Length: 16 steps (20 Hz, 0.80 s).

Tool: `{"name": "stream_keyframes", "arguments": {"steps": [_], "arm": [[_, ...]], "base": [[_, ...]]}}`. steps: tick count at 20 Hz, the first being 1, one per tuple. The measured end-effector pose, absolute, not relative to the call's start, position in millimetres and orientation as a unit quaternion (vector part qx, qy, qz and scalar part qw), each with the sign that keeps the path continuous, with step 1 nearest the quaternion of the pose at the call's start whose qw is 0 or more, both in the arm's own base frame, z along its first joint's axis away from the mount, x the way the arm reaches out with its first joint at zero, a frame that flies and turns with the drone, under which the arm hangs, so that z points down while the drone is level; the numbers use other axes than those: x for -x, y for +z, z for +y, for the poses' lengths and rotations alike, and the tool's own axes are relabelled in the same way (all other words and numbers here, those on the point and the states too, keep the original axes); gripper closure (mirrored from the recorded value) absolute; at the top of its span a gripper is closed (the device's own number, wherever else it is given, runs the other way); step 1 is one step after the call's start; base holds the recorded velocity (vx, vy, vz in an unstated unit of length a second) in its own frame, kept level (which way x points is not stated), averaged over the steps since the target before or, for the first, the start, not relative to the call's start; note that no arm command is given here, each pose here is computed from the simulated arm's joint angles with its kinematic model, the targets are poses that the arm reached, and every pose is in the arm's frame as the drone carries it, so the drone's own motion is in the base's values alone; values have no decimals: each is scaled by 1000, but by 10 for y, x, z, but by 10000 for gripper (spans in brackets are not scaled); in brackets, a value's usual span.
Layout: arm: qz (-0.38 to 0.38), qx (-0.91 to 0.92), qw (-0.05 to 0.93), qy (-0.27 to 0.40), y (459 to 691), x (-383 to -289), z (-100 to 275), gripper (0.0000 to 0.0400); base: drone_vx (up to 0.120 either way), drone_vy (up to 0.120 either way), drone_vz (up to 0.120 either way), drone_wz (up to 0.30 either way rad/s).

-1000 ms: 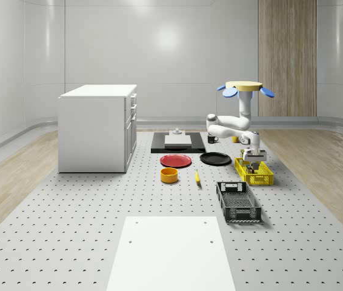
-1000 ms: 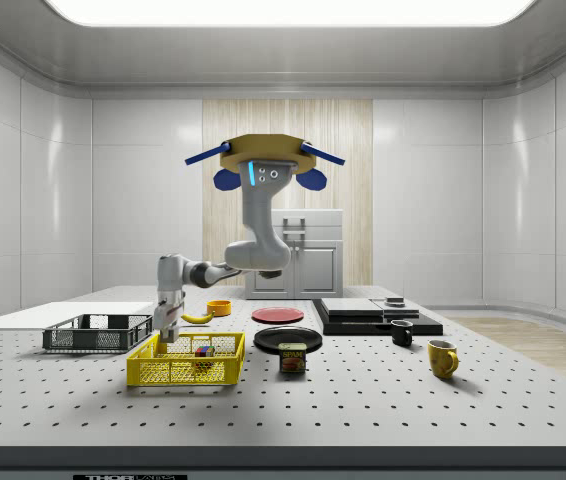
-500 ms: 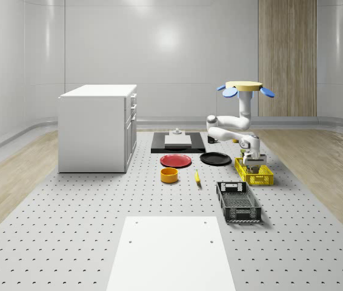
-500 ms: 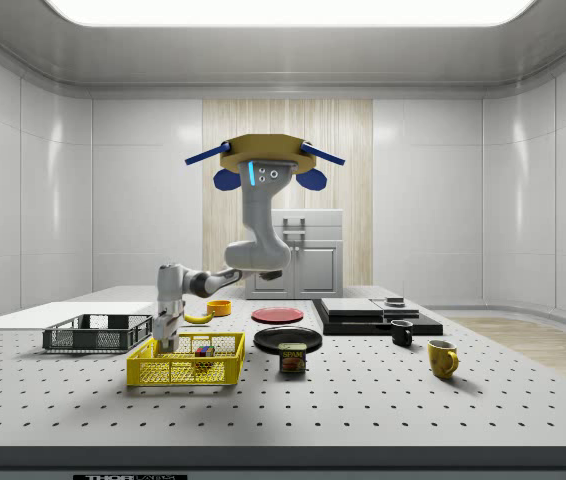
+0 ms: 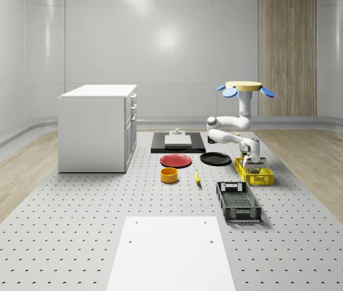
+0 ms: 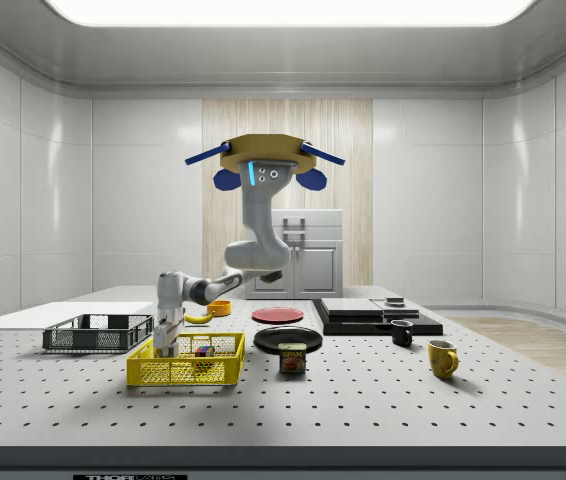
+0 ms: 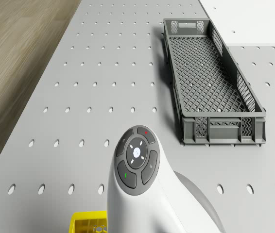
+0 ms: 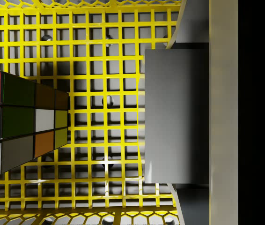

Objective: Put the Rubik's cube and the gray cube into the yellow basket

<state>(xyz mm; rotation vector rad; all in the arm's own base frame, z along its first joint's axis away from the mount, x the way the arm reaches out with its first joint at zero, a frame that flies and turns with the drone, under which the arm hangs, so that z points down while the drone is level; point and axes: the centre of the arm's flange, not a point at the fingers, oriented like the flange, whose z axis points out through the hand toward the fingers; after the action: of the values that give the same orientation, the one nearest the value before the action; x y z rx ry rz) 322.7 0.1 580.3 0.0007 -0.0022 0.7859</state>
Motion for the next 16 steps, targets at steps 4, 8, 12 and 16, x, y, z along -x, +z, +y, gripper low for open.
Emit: {"name": "stream_keyframes", "arguments": {"steps": [4,8,12,16], "arm": [[-1,0,924,383,5864,-3227,1,127],[-1,0,924,383,5866,-3227,1,47],[-1,0,924,383,5748,-3227,1,17],[-1,0,924,383,5593,-3227,1,6]], "base": [[0,0,0,0],[0,0,0,0],[0,0,0,0],[0,0,0,0]]}}
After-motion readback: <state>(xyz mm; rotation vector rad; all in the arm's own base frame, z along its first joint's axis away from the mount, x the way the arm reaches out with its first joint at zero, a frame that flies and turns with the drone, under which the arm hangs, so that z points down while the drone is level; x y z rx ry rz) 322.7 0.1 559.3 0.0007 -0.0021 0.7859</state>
